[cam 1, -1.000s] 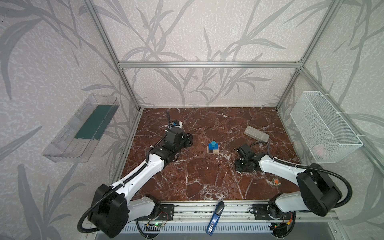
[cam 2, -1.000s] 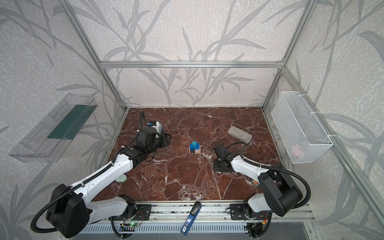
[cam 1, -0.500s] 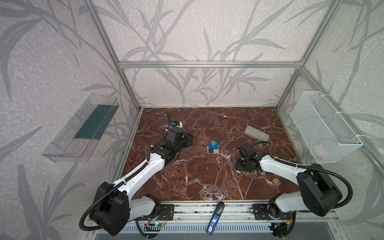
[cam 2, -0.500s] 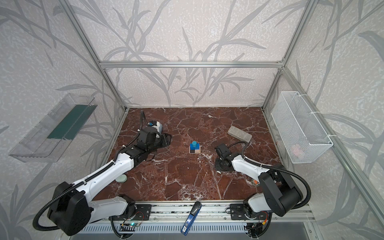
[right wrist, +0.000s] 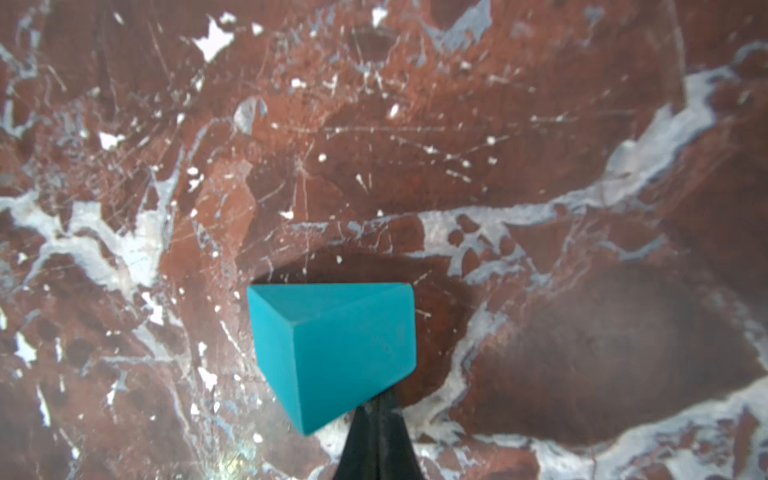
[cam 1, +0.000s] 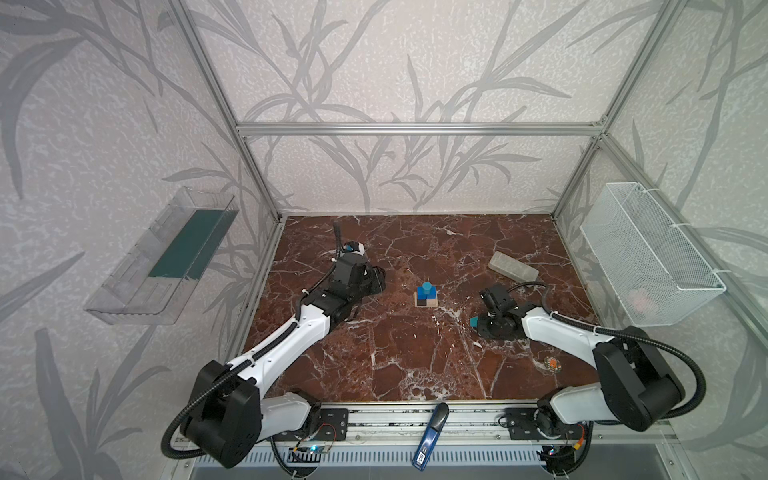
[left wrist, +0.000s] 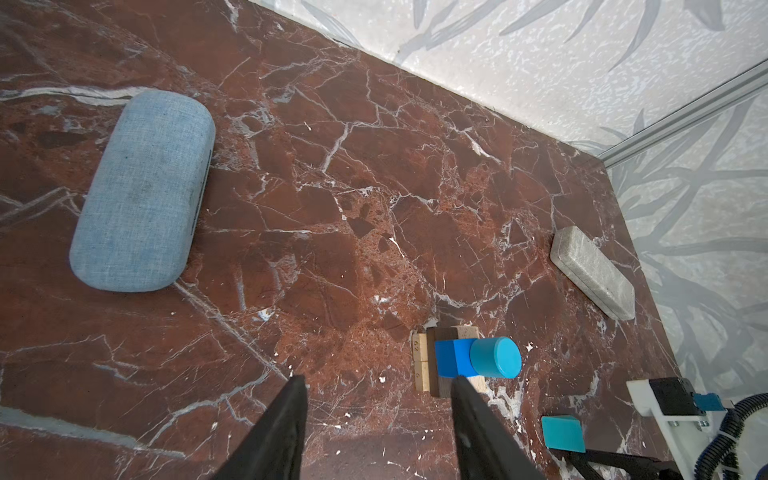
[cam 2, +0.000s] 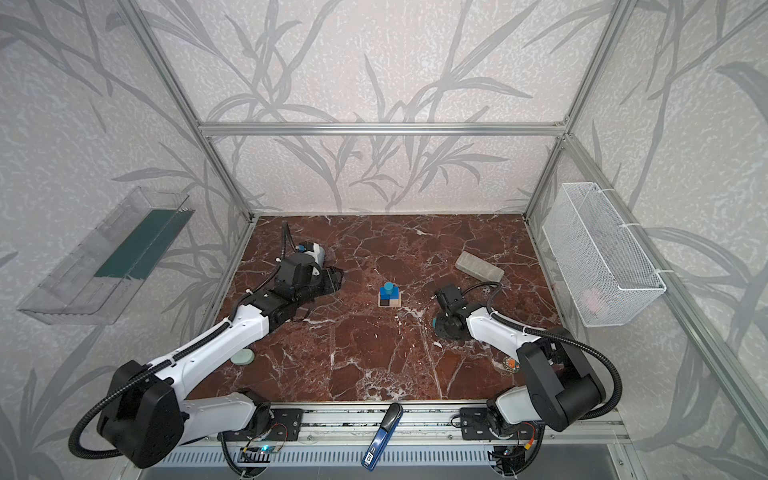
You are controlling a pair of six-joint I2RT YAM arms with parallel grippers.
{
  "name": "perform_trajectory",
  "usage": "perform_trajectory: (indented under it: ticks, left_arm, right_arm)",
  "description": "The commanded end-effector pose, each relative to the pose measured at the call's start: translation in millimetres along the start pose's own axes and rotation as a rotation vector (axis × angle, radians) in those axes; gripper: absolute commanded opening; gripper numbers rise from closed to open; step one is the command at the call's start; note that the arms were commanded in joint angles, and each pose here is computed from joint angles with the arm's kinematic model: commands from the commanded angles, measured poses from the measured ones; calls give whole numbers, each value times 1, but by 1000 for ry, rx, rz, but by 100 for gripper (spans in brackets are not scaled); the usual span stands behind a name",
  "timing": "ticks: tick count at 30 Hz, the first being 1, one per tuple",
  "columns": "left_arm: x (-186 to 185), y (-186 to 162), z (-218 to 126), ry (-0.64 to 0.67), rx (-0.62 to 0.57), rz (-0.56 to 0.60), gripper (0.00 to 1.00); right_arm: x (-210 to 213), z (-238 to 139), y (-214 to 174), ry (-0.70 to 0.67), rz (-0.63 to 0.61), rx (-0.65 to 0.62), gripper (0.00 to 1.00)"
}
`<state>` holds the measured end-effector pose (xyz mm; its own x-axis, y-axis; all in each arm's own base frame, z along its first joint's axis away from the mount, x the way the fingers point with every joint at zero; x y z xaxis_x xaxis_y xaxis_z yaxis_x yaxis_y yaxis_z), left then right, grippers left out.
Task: Build the wood block tower
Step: 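Align the right gripper over the teal rectangular block and descend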
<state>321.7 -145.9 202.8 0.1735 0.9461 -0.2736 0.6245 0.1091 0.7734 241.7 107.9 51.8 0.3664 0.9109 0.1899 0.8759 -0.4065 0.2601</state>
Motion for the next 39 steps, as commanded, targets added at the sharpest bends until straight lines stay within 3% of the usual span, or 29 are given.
perform_trajectory:
  ticks: [1, 17, 21, 31, 39]
  left_arm:
    - [0, 10, -1, -3, -27, -13, 54]
    - [8, 11, -4, 10, -30, -25, 54]
    - [9, 10, -6, 11, -36, -28, 54]
    - [13, 11, -8, 6, -43, -43, 54]
    - [14, 11, -7, 0, -43, -49, 54]
  right_arm:
    - [-11, 9, -2, -70, 5, 29, 0]
    - [-1, 3, 21, -97, -8, -2, 1]
    - [0, -16, 29, -83, 7, -47, 12]
    - [8, -58, 34, 60, 56, -134, 55]
    - [21, -54, 31, 86, 81, -123, 58]
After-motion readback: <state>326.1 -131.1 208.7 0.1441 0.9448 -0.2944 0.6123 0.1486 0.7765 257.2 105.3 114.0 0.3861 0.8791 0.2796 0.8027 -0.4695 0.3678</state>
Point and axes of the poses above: each gripper's point midway between its finger pads, its own z axis out along the fingers, its own x axis along the line the jaws close on, y = z × x, the point moved 4 cm from there along -z, back along the fingers, and after that the axes turned 14 degrees about z, right-handed, at the moved point
